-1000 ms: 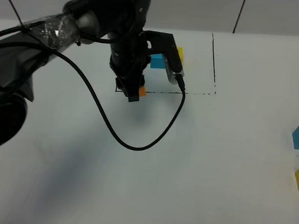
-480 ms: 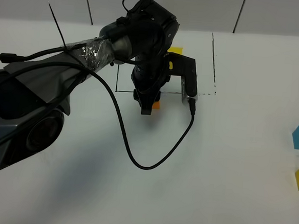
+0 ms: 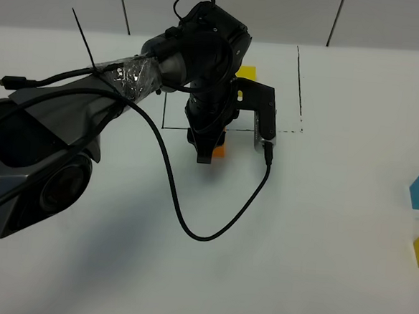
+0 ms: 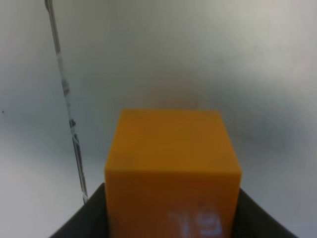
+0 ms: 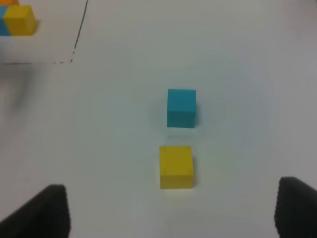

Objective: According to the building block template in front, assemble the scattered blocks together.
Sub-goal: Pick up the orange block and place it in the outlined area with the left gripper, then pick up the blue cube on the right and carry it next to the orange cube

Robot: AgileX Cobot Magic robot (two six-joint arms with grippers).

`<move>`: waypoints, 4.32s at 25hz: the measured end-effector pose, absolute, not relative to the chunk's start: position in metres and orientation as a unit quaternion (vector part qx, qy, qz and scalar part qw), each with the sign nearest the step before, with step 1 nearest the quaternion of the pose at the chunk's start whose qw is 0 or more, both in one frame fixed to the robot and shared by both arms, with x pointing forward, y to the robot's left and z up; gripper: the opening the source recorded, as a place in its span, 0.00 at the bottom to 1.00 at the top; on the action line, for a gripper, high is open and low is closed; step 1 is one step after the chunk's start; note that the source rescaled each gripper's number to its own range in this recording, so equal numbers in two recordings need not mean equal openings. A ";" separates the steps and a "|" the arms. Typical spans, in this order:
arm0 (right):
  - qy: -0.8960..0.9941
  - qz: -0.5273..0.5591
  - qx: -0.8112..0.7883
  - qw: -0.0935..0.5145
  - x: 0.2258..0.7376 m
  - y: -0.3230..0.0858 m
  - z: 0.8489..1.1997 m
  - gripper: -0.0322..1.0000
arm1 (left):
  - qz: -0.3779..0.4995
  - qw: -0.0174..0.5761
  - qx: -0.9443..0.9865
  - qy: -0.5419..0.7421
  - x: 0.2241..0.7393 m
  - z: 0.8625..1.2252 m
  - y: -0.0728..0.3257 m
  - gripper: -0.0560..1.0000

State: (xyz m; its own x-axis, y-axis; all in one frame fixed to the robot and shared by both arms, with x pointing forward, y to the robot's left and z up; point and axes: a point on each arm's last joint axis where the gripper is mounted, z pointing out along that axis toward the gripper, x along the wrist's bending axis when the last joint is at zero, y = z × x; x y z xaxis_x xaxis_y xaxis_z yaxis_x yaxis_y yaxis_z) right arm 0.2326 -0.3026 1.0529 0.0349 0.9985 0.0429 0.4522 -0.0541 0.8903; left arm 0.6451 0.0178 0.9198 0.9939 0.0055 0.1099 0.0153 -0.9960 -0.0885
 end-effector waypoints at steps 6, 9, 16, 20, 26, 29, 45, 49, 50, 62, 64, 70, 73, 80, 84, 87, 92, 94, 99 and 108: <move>0.584 0.376 0.621 0.363 0.233 -0.303 1.053 0.71 | -0.054 0.043 -0.998 -0.013 0.645 0.919 0.018 0.05; 0.584 0.376 0.621 0.363 0.233 -0.303 1.053 0.71 | -0.052 0.045 -0.998 -0.013 0.645 0.916 0.017 0.05; 0.584 0.376 0.621 0.363 0.233 -0.303 1.053 0.71 | -0.042 0.052 -0.998 -0.013 0.647 0.902 0.016 0.05; 0.584 0.376 0.621 0.363 0.233 -0.303 1.053 0.71 | -0.044 0.051 -0.998 -0.012 0.647 0.901 0.016 0.05; 0.584 0.376 0.621 0.363 0.233 -0.303 1.053 0.71 | -0.049 0.048 -0.998 -0.011 0.648 0.901 0.015 0.05; 0.584 0.376 0.621 0.363 0.233 -0.303 1.053 0.71 | -0.054 0.045 -0.997 -0.010 0.649 0.901 0.015 0.05; 0.584 0.376 0.621 0.363 0.233 -0.303 1.053 0.71 | -0.066 0.015 -0.998 -0.016 0.646 0.929 0.013 0.69; 0.584 0.376 0.621 0.363 0.233 -0.303 1.053 0.71 | -0.068 -0.032 -0.997 -0.034 0.637 0.972 0.012 0.78; 0.584 0.376 0.621 0.363 0.233 -0.303 1.053 0.71 | -0.071 -0.046 -0.995 -0.044 0.635 0.983 0.013 0.78; 0.584 0.376 0.621 0.363 0.233 -0.303 1.053 0.71 | -0.043 -0.191 -0.926 -0.323 0.659 1.066 0.107 0.79; 0.584 0.376 0.621 0.363 0.233 -0.303 1.053 0.71 | -0.036 -0.179 -0.912 -0.368 0.658 1.066 0.137 0.79; 0.584 0.376 0.621 0.363 0.233 -0.303 1.053 0.71 | -0.024 -0.147 -0.876 -0.460 0.623 1.057 0.217 0.79; 0.584 0.376 0.621 0.363 0.233 -0.303 1.053 0.71 | -0.062 -0.155 -0.857 -0.488 0.586 1.067 0.242 0.79; 0.584 0.376 0.621 0.363 0.233 -0.303 1.053 0.71 | -0.169 -0.163 -0.779 -0.581 0.467 1.111 0.272 0.79; 0.584 0.376 0.621 0.363 0.233 -0.303 1.053 0.71 | -0.206 -0.171 -0.738 -0.619 0.401 1.124 0.287 0.79; 0.584 0.376 0.621 0.363 0.233 -0.303 1.053 0.71 | -0.224 -0.197 -0.723 -0.623 0.352 1.124 0.293 0.79; 0.584 0.376 0.621 0.363 0.233 -0.303 1.053 0.71 | -0.231 -0.254 -0.709 -0.616 0.298 1.102 0.294 0.79; 0.584 0.376 0.621 0.363 0.233 -0.303 1.053 0.71 | -0.235 -0.269 -0.706 -0.612 0.283 1.090 0.295 0.79; 0.584 0.376 0.621 0.363 0.233 -0.303 1.053 0.71 | -0.246 -0.302 -0.696 -0.603 0.259 1.063 0.296 0.80; 0.584 0.376 0.621 0.363 0.233 -0.303 1.053 0.71 | -0.291 -0.363 -0.685 -0.560 0.229 1.046 0.296 0.80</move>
State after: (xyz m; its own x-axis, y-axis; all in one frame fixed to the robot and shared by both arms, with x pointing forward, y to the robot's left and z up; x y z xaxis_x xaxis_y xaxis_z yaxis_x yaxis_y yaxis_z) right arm 0.2326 -0.3026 1.0529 0.0349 0.9985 0.0429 0.4522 -0.0541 0.8903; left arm 0.2292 0.2964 1.0456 0.2035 0.9790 -0.0085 0.5562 -0.1084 0.8239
